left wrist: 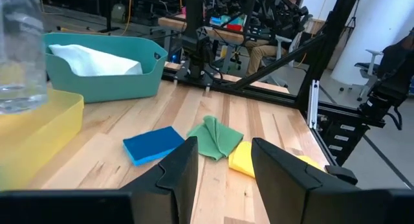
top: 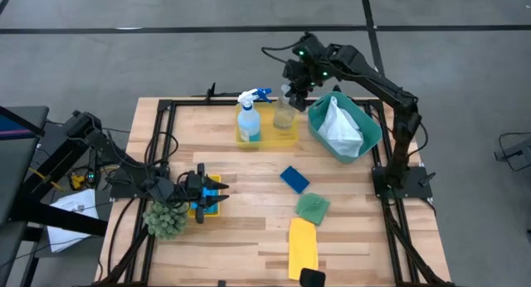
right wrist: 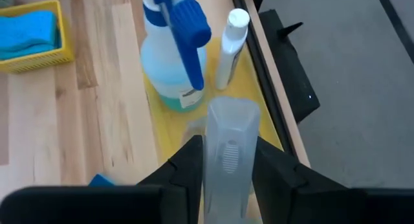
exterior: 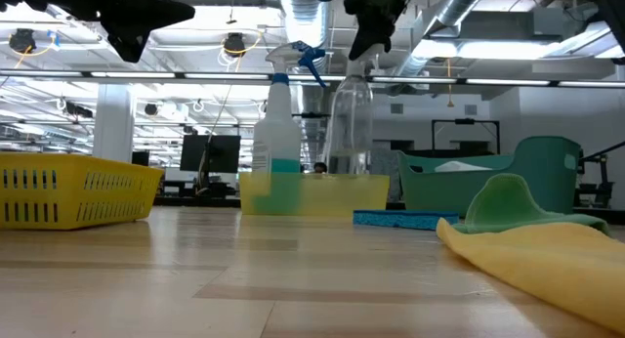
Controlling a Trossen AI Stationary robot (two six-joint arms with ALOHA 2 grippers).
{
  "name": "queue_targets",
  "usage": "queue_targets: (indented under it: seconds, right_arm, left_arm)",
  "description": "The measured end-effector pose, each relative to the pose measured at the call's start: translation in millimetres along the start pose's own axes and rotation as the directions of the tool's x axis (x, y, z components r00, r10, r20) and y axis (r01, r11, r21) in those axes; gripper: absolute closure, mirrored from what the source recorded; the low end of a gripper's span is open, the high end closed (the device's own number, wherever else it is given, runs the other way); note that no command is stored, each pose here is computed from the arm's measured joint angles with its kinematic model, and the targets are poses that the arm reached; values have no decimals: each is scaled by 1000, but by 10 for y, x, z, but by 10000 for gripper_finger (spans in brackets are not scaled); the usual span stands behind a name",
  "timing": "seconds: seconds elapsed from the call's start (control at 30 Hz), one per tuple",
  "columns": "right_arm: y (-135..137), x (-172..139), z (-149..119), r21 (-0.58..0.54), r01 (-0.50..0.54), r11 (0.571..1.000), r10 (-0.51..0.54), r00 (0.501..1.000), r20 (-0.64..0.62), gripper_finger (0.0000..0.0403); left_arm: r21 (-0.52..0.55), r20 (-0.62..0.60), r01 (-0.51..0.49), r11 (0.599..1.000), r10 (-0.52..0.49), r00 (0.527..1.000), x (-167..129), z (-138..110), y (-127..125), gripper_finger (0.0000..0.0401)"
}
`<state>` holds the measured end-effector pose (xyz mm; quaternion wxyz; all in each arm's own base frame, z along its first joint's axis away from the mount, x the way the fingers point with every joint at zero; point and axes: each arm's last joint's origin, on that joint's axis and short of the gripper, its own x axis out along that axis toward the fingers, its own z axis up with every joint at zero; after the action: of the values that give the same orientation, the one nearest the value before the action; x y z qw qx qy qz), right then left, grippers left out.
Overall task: Pick & Place Kitchen Items
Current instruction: Put the transparent spray bottle into the top yellow bin
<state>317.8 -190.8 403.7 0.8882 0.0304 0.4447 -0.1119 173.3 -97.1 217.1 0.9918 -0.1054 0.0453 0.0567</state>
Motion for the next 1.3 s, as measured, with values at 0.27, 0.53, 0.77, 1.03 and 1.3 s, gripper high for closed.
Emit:
queue_targets:
  seconds: [0.27, 0.53, 0.77, 1.03, 1.3]
  right_arm:
    - [-111, 26, 117, -9, -13, 1000, 13, 999, 33, 307]
    - [-168, -130, 144, 5, -11, 1000, 11, 999, 42, 307]
    - [-151, -469, 71, 40, 15, 999, -18, 997, 71, 307]
    - [-106, -664, 35, 73, 28, 997, -35, 995, 98, 307]
    - [-94, -672, -18, 98, 15, 995, -20, 999, 50, 308]
  left_arm:
    - [16, -22, -5, 1000, 5, 1000, 23, -51, -12, 261]
    - [22, -57, -15, 1000, 17, 998, 78, -148, -31, 261]
    - [13, -54, -15, 1000, 16, 998, 80, -147, -34, 261]
    - [-9, -25, -6, 1000, 6, 1000, 81, -112, -45, 261]
    - [-11, -22, -5, 1000, 4, 1000, 81, -109, -47, 261]
